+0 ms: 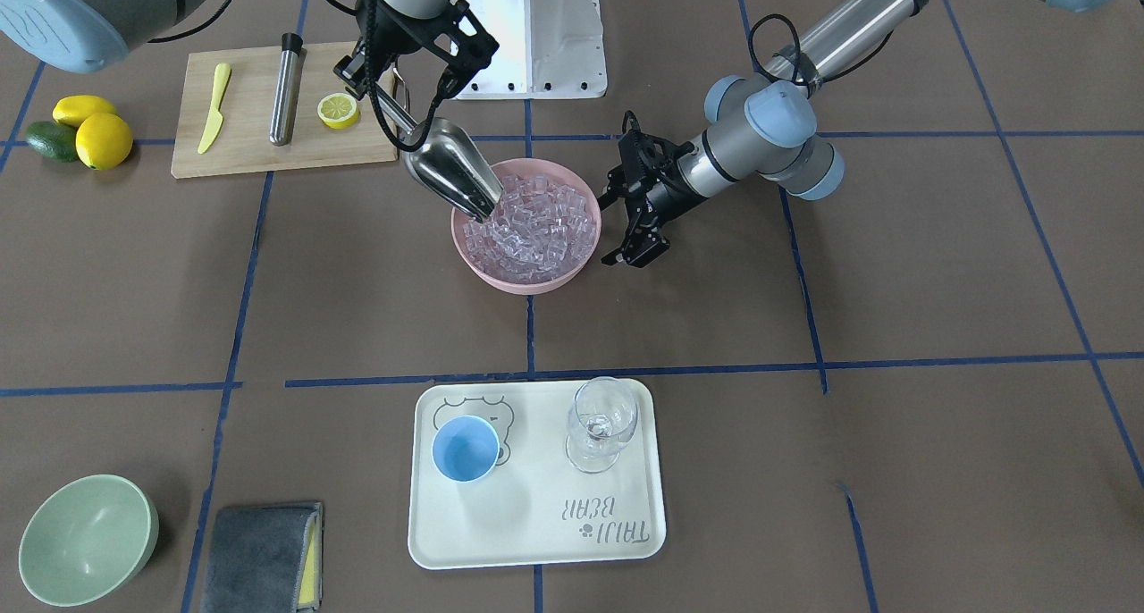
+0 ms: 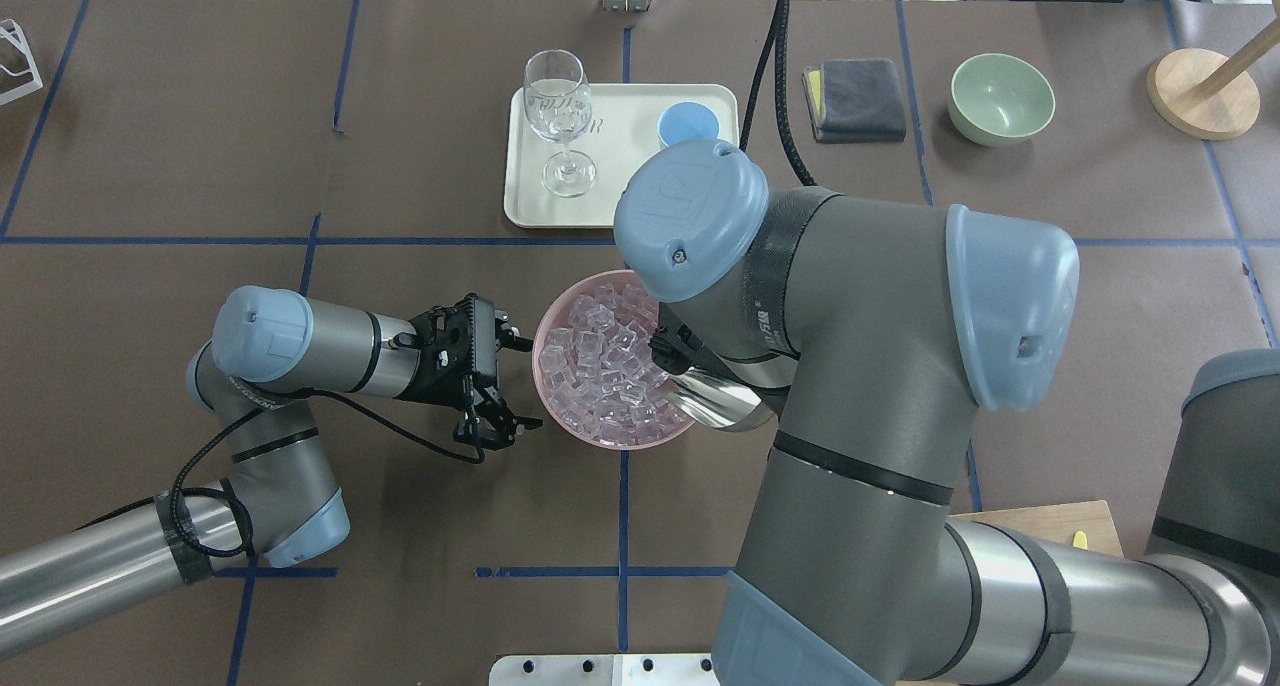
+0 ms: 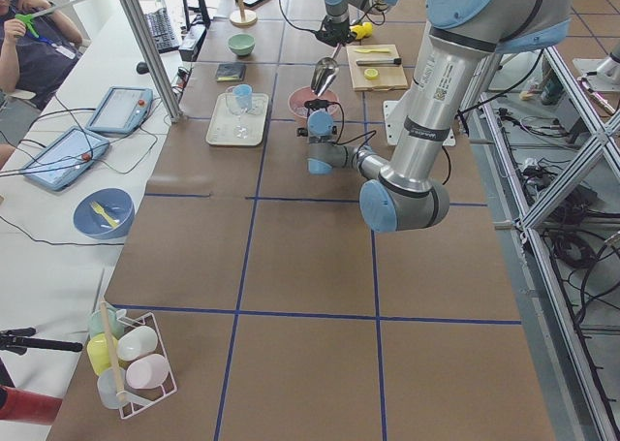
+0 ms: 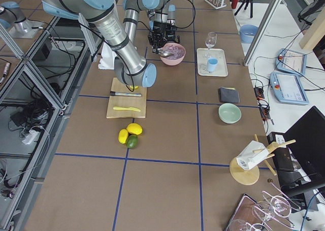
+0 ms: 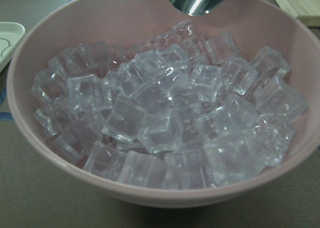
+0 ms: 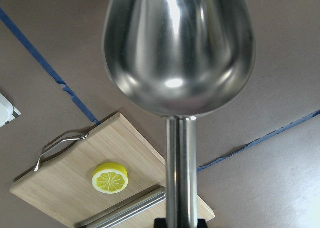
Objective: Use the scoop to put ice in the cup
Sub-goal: 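Dig the scoop into the ice cubes while the left gripper steadies the bowl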
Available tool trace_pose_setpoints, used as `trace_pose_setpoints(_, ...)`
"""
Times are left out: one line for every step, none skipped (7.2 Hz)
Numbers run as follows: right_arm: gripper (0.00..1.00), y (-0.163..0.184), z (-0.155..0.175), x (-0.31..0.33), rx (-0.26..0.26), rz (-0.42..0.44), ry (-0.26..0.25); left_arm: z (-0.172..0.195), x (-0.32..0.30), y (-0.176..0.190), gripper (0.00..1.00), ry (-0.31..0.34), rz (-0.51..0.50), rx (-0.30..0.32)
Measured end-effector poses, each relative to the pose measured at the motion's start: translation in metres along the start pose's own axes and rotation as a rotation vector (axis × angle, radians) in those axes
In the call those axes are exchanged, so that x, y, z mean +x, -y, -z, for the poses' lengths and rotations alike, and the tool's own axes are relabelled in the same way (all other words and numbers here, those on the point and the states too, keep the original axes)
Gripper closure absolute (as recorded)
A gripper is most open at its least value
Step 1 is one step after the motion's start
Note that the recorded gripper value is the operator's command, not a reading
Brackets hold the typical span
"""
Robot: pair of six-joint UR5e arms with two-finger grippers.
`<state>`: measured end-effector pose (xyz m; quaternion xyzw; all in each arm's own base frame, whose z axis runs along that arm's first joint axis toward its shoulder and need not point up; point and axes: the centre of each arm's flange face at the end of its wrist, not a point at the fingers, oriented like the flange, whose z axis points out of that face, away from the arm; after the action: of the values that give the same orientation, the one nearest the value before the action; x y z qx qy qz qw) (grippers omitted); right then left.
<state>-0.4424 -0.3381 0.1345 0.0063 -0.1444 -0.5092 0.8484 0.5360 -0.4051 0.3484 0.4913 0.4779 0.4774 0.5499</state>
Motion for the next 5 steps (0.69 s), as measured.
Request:
trace_pose_setpoints(1.0, 0.008, -0.001, -0.006, -0.013, 0.005, -0.003, 0.0, 0.0, 0.0, 0.0, 0.0, 0.0, 0.0)
trace_pose_setpoints(1.0, 0.018, -0.002, -0.012, -0.025, 0.012, -0.008, 0.0, 0.0, 0.0, 0.0, 0.0, 0.0, 0.0)
trace_pose_setpoints(1.0, 0.029, -0.004, -0.017, -0.031, 0.018, -0.014, 0.0, 0.0, 0.0, 0.0, 0.0, 0.0, 0.0)
trace_pose_setpoints(1.0, 0.041, -0.009, -0.02, -0.03, 0.018, -0.022, 0.0, 0.0, 0.0, 0.0, 0.0, 0.0, 0.0)
trace_pose_setpoints(1.0, 0.053, -0.014, -0.023, -0.023, 0.012, -0.035, 0.0, 0.0, 0.0, 0.0, 0.0, 0.001, 0.0)
